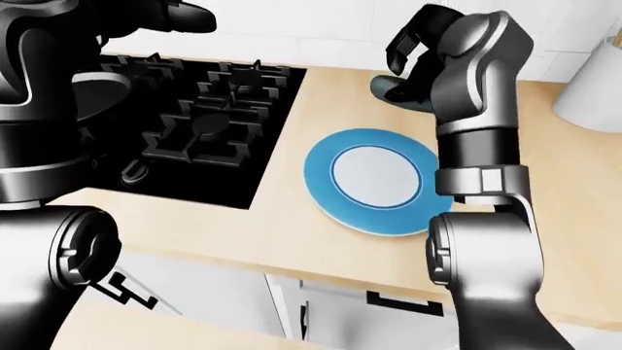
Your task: Pick the zucchini from the pan and place it on the plate.
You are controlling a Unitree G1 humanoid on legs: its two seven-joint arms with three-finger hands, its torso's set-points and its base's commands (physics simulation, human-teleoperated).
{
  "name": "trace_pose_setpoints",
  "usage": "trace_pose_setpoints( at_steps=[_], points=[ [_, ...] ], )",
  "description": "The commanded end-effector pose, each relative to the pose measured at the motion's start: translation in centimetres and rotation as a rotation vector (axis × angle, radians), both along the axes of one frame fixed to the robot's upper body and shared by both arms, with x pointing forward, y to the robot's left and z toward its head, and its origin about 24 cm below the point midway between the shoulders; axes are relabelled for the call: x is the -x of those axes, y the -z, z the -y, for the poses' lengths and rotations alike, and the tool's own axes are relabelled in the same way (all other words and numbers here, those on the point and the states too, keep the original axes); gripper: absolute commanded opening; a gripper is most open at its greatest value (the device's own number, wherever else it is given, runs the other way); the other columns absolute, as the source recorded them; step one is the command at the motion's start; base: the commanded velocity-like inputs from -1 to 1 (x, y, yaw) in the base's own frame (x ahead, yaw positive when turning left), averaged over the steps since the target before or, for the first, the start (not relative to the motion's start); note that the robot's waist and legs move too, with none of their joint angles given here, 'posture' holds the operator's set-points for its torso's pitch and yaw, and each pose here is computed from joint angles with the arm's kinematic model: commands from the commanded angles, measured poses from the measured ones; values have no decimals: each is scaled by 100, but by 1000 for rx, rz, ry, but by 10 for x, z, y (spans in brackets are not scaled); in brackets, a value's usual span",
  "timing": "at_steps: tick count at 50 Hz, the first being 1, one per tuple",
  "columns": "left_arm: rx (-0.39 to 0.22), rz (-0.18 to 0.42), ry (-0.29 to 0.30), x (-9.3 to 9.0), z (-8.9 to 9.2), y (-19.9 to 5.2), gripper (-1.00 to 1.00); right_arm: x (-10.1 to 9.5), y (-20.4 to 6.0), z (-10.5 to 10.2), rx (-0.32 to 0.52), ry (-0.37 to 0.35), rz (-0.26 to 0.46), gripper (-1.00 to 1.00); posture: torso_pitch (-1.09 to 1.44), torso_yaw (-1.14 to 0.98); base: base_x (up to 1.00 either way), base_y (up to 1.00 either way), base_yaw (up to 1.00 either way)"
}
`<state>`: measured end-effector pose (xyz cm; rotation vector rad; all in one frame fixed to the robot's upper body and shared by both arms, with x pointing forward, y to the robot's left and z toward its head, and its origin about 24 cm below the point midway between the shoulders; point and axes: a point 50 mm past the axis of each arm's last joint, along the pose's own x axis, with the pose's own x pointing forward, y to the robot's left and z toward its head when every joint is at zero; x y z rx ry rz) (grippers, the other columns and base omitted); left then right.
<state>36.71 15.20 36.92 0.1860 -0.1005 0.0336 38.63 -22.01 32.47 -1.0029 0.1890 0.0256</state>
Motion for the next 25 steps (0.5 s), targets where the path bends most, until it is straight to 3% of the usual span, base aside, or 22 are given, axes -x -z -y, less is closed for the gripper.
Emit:
trace_pose_setpoints(
  at_steps=[1,25],
  points=[
    [-2,100,3,10,1,-21,100,8,-21,-3,18,-8,77,-100,0,0,0,0,0],
    [1,97,0,9,0,-19,100,16,1,-18,92,-43,-6,-100,0,0,0,0,0]
  ],
)
